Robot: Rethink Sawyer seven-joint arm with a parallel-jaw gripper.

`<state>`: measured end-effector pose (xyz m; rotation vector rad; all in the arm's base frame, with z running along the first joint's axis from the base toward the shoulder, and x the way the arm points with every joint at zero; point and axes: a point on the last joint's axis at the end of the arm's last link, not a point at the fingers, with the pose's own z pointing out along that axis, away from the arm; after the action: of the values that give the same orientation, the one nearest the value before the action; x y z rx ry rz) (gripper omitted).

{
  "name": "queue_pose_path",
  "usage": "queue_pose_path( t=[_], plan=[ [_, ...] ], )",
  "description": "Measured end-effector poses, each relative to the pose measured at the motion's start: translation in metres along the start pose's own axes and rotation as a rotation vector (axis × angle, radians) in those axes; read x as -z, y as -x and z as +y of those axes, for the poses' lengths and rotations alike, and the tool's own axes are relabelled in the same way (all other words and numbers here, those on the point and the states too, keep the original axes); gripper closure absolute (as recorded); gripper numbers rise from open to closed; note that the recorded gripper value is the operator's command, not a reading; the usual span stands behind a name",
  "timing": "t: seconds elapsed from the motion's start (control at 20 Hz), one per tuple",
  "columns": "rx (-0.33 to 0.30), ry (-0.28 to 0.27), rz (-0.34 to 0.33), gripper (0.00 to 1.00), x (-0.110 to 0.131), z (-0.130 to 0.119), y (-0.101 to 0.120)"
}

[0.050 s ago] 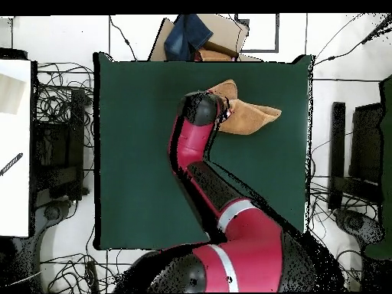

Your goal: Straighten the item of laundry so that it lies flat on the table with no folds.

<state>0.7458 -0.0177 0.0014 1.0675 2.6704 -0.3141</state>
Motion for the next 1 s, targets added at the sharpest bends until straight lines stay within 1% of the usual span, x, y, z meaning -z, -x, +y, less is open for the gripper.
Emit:
queue_pose_path(
  t=[0.25, 0.45, 0.65, 0.85, 1.0],
  plan=[
    [-0.003, -0.008, 0.018, 1.00, 0.006, 0.007, -0.033],
    [-0.028, -0.023, 0.036, 1.00, 0.005, 0.005, -0.055],
    [-0.059, -0.035, 0.043, 1.00, 0.008, -0.002, -0.064],
    [-0.064, -0.039, 0.044, 1.00, 0.010, -0.005, -0.066],
    [-0.060, -0.047, 0.050, 1.00, 0.010, -0.013, -0.068]
  ],
)
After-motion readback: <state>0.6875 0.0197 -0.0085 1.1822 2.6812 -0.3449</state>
